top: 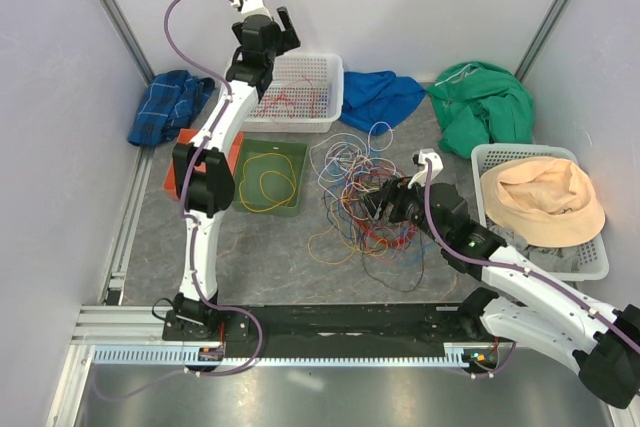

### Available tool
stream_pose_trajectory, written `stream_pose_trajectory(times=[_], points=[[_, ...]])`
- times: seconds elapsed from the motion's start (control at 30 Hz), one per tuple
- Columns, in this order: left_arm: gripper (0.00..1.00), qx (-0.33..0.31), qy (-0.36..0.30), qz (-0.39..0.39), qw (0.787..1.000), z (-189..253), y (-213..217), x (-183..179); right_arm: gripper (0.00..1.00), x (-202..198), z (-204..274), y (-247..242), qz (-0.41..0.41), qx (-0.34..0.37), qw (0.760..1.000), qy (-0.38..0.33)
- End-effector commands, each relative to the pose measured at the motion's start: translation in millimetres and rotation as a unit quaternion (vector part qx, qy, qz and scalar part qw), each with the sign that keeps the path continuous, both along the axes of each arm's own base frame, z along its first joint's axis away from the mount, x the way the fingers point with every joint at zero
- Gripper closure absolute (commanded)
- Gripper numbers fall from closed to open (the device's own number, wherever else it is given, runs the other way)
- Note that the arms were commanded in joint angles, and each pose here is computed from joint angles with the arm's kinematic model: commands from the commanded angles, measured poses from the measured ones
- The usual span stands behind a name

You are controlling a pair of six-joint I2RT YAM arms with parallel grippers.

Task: Untangle the cables

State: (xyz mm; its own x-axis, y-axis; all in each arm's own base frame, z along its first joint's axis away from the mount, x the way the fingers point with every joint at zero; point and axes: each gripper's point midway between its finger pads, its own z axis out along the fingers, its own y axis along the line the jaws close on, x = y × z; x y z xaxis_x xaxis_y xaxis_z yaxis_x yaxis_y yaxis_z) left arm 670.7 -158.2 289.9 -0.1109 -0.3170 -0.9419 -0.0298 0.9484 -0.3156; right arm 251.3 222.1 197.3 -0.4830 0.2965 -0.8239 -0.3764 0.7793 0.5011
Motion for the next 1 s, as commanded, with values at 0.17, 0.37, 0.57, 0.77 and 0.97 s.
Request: stream_pose_trajectory(times=[0.17, 0.37, 0.57, 0.77, 0.97], points=[[0.00, -0.080, -0.062, 0.012, 0.995, 115, 22, -85, 0.23, 0, 10, -1, -0.008, 0.032, 0.999, -0.024], [0.00, -0.142, -0.024, -0.032, 0.989, 98, -20, -178, 0.22, 6, -4, -22, -0.070, 0.030, 0.997, -0.017], [0.00, -0.118, 0.032, -0.123, 0.985, 37, -116, -276, 0.20, 4, 6, -57, -0.149, 0.042, 0.988, -0.020], [0.00, -0.112, 0.084, -0.214, 0.967, -34, -183, -351, 0.21, -13, 22, -89, -0.190, 0.067, 0.979, -0.042], [0.00, -0.078, 0.141, -0.309, 0.937, -86, -237, -425, 0.22, -26, 23, -106, -0.203, 0.060, 0.977, -0.040]])
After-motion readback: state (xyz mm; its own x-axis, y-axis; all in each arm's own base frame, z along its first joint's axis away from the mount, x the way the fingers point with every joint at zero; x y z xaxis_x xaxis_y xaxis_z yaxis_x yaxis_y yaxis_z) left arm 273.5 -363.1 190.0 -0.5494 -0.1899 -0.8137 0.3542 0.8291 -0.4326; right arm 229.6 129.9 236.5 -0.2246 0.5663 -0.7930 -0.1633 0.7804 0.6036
